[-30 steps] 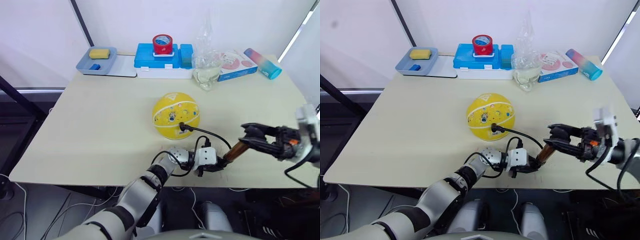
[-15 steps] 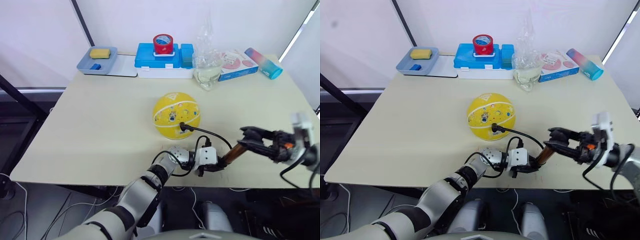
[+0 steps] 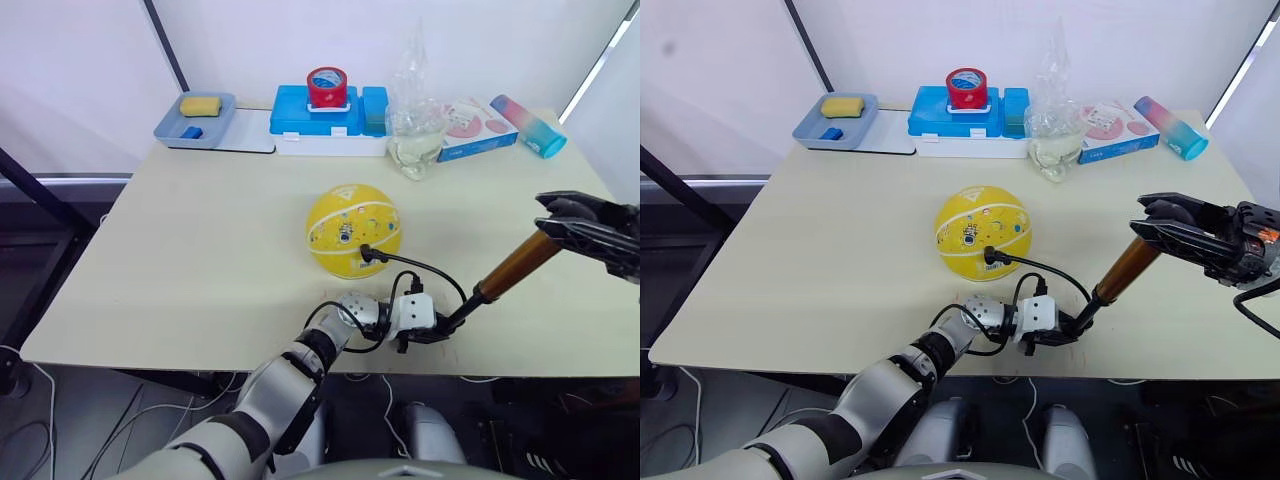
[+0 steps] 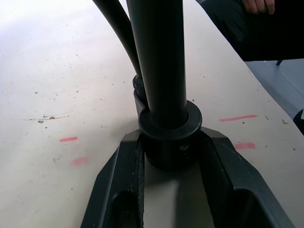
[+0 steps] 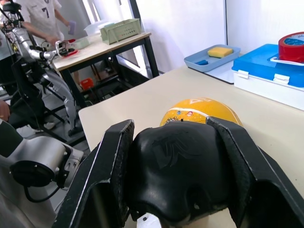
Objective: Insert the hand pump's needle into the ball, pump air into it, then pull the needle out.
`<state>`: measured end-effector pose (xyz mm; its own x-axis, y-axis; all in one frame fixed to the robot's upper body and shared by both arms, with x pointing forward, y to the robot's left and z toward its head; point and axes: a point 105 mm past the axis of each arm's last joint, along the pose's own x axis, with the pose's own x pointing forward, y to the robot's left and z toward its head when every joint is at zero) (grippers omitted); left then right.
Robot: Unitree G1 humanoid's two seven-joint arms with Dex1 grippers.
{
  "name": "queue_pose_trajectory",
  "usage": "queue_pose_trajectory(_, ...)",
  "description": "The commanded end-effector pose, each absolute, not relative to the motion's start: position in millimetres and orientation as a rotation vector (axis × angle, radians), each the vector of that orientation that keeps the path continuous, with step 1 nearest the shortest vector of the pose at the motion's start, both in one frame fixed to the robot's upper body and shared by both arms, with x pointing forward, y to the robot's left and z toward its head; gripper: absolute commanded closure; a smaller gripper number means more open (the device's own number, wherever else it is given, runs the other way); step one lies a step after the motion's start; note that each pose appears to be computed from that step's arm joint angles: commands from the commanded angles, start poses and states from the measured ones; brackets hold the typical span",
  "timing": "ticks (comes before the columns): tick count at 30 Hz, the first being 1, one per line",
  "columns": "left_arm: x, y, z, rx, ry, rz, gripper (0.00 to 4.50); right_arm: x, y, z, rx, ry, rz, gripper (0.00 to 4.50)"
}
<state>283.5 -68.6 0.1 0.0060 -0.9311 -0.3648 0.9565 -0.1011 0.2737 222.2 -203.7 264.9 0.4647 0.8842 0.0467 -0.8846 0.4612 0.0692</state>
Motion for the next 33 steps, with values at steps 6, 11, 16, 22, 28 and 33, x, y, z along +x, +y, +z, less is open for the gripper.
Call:
queue_pose_trajectory(6,269,-59,-26,0.568,0.178,-1.640,3.36,225,-199,189,-0.042,0.158,1.058,2.58)
queue_pose_trajectory(11,270,-58,-26,0.570,0.177,-1.635,3.36,225,-197,138,-0.092,0.260,1.059,2.58)
queue_pose_trajectory(16,270,-58,-26,0.567,0.176,-1.635,3.36,227,-197,126,-0.112,0.250,1.053,2.58)
queue_pose_trajectory(22,269,-58,-26,0.570,0.177,-1.640,3.36,228,-200,164,-0.071,0.129,1.072,2.58)
queue_pose_trajectory(28,270,-61,-24,0.557,0.171,-1.633,3.36,228,-210,206,-0.072,0.039,1.061,2.58)
queue_pose_trajectory(33,271,-63,-22,0.551,0.166,-1.630,3.36,223,-214,238,-0.064,-0.004,1.071,2.58)
